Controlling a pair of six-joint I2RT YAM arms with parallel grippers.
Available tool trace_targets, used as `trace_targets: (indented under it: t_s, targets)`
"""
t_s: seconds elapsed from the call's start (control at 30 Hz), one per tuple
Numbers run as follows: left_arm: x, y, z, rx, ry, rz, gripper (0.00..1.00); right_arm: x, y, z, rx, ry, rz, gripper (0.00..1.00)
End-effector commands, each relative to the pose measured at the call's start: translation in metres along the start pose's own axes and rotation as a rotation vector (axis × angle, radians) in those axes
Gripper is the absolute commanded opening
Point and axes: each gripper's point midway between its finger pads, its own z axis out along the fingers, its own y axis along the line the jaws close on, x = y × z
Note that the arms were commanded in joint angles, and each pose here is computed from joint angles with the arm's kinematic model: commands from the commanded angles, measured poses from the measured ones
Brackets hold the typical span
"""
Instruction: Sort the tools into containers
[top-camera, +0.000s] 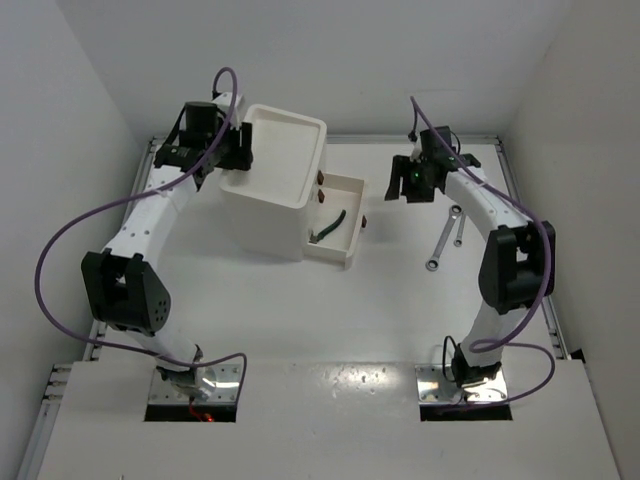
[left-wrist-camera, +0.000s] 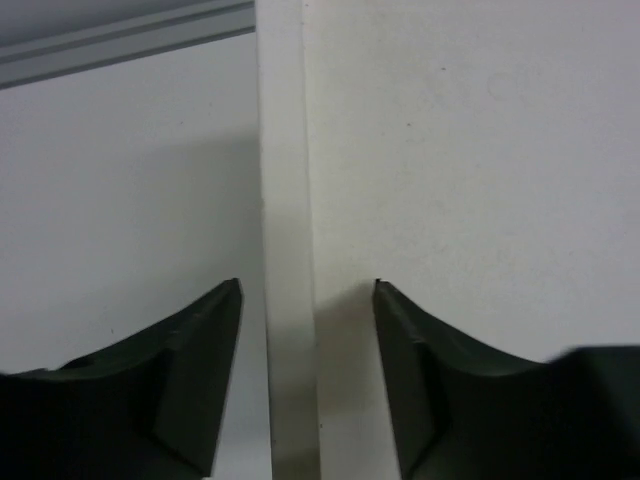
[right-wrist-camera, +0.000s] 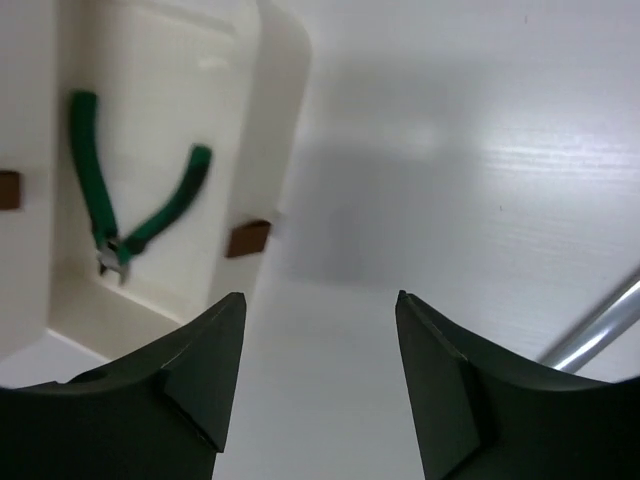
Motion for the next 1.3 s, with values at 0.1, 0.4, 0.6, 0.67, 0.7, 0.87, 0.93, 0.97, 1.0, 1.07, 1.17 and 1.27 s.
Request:
trace_targets:
  t_s: [0.1, 0.4, 0.6, 0.67, 0.7, 0.87, 0.93, 0.97, 1.0, 1.07, 1.17, 1.27]
  targets:
    - [-0.054, -0.012, -0.038, 0.058, -0.168, 0.018, 0.8, 0.021, -0.014, 0.006, -0.054, 0.022, -0.061, 0.63]
    - [-0.129, -0.007, -0.094, 0.012, -0.42, -0.017, 0.82, 0.041, -0.023, 0.031, -0.026, 0.083, 0.024, 0.55]
    - [-0.094, -0.004, -0.067, 0.002, -0.264, -0.009, 0.64, 0.044, -0.023, 0.049, -0.037, 0.115, 0.066, 0.54]
    - [-0.083, -0.005, -0.06, 0.027, -0.231, -0.002, 0.68, 0.039, -0.02, 0.048, -0.051, 0.104, 0.064, 0.54]
    - [-0.081, -0.008, -0.056, 0.044, -0.22, -0.001, 0.69, 0.035, -0.018, 0.047, -0.053, 0.095, 0.062, 0.54]
    - [-0.059, -0.009, -0.022, 0.06, -0.12, -0.017, 0.73, 0.041, -0.02, 0.047, -0.049, 0.112, 0.057, 0.55]
    - [-0.056, -0.006, -0.02, 0.047, -0.105, -0.019, 0.73, 0.05, -0.024, 0.049, -0.034, 0.13, 0.061, 0.55]
    - [-0.052, -0.006, -0.013, 0.047, -0.09, -0.02, 0.73, 0.045, -0.023, 0.047, -0.038, 0.113, 0.057, 0.56]
    - [-0.044, -0.004, -0.006, 0.036, -0.061, -0.023, 0.73, 0.045, -0.023, 0.047, -0.038, 0.113, 0.057, 0.58]
    - [-0.039, -0.002, -0.001, 0.027, -0.032, -0.026, 0.73, 0.049, -0.026, 0.048, -0.027, 0.121, 0.059, 0.59]
    - [-0.031, -0.001, 0.006, 0.027, -0.004, -0.028, 0.63, 0.052, -0.028, 0.051, -0.015, 0.128, 0.069, 0.59]
    - [-0.028, -0.001, 0.01, 0.027, 0.006, -0.02, 0.37, 0.059, -0.03, 0.054, -0.01, 0.147, 0.086, 0.58]
